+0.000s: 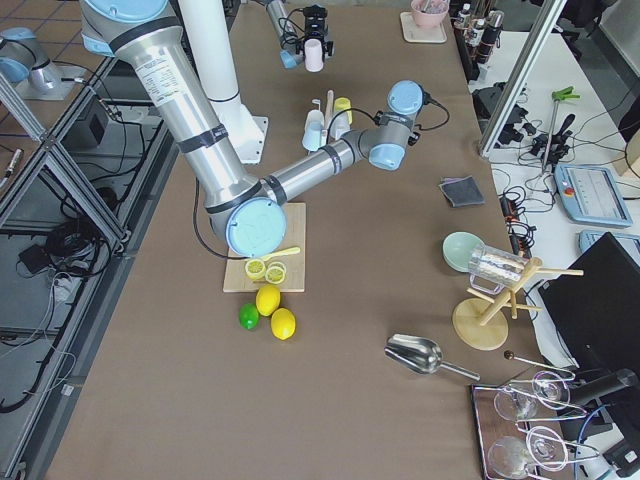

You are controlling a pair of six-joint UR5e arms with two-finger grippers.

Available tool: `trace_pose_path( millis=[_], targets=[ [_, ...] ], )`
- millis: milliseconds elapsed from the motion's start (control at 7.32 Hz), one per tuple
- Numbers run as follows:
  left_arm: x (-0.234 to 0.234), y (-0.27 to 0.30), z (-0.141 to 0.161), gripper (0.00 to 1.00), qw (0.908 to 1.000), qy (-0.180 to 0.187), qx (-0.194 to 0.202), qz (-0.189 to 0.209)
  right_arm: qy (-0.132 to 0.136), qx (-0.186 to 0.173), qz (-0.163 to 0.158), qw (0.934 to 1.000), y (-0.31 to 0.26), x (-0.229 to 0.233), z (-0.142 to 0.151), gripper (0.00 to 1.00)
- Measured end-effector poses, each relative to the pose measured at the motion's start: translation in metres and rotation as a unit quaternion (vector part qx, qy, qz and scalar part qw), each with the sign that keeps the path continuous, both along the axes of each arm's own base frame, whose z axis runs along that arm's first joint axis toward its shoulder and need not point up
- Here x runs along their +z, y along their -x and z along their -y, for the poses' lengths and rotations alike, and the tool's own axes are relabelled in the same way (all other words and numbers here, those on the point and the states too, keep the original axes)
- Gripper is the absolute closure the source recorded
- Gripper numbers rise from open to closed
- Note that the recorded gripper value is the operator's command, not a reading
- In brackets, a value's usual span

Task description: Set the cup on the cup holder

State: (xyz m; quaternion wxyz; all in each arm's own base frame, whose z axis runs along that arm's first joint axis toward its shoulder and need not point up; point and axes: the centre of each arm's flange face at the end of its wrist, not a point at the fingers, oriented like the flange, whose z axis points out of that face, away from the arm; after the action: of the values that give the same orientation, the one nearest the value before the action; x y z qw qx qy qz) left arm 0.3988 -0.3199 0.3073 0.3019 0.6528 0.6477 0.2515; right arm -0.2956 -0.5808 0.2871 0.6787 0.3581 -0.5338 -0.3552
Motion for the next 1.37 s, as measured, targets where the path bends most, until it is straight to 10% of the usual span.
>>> trace_pose_path(
  millis=[819, 1365],
  targets=[
    [-0.007, -0.079, -0.004, 0.48, 0.9981, -0.052, -0.024, 0.023, -0.024, 0.040, 0.074, 0.9962, 0.058, 0.042, -0.018, 0.74],
    [-0.007, -0.097, -0.014, 0.48, 0.9966, -0.071, -0.031, 0.028, -0.071, 0.085, 0.183, 0.9769, 0.102, 0.032, -0.061, 0.75]
  ],
)
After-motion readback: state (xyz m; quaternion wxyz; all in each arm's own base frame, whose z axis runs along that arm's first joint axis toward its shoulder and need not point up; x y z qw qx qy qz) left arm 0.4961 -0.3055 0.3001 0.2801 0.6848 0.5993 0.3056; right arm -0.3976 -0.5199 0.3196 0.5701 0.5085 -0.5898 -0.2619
